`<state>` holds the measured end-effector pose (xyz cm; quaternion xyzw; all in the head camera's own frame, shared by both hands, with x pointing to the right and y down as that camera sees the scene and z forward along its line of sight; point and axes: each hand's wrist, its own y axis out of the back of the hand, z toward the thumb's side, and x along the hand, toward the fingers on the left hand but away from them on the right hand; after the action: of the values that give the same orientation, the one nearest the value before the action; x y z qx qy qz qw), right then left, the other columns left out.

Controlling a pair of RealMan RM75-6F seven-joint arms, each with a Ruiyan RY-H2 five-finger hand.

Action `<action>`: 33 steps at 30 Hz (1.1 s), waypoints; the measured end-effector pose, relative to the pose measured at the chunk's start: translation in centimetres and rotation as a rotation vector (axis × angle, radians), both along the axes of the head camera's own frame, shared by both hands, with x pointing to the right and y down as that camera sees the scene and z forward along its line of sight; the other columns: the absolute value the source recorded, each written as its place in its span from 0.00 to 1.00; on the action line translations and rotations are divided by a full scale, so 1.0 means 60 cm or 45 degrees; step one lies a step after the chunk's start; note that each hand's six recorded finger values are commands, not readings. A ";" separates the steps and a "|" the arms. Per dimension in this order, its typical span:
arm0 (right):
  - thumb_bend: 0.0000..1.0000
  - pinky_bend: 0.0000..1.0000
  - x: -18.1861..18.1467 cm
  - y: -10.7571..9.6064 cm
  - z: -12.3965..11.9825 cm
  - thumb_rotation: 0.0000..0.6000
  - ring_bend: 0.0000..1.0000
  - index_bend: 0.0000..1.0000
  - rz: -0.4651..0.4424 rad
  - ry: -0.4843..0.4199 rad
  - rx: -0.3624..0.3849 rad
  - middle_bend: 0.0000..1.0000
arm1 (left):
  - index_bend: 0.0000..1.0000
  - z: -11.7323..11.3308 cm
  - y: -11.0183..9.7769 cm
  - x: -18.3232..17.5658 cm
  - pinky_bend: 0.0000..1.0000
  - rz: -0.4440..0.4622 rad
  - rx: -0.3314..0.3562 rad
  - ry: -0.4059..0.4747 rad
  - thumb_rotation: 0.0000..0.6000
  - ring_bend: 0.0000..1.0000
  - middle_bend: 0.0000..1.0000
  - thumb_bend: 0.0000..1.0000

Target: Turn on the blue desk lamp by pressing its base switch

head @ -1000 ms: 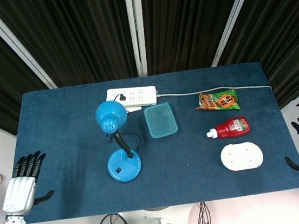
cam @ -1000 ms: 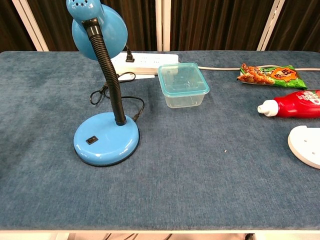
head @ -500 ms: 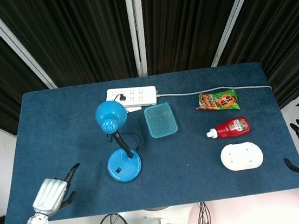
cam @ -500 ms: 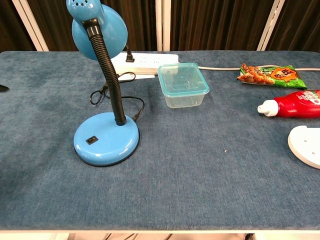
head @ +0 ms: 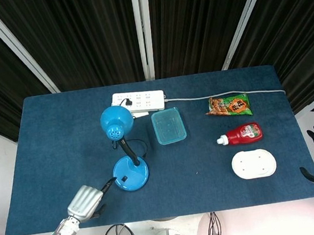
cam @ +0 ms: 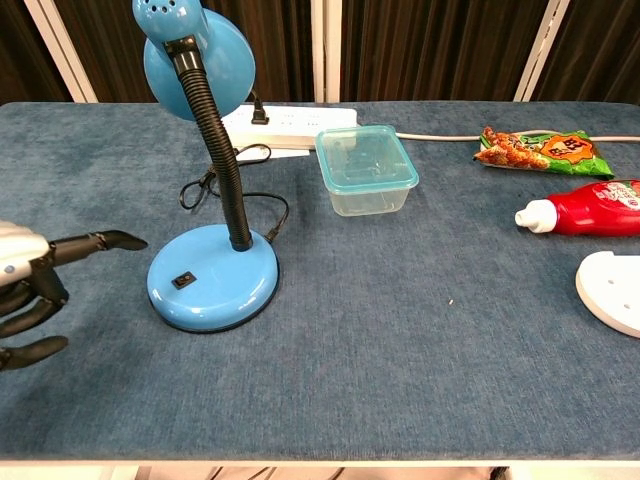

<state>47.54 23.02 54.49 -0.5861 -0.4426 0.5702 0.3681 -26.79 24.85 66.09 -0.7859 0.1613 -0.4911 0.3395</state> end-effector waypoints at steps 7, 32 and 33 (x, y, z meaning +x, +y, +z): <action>0.15 0.00 0.006 0.001 0.002 1.00 0.00 0.00 0.014 0.003 -0.008 0.00 | 0.01 0.022 0.006 0.012 0.70 0.010 -0.051 -0.023 1.00 0.78 0.80 0.38; 0.16 0.00 0.025 0.003 0.010 1.00 0.00 0.00 0.061 0.010 -0.042 0.00 | 0.02 0.058 0.011 0.022 0.70 0.018 -0.110 -0.065 1.00 0.78 0.80 0.38; 0.16 0.00 0.025 0.003 0.010 1.00 0.00 0.00 0.062 0.010 -0.043 0.00 | 0.02 0.059 0.012 0.023 0.70 0.020 -0.112 -0.068 1.00 0.78 0.80 0.38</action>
<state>49.06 23.20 55.12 -0.5789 -0.4455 0.5888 0.3460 -25.43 25.54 69.60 -0.7880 0.1242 -0.5156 0.3127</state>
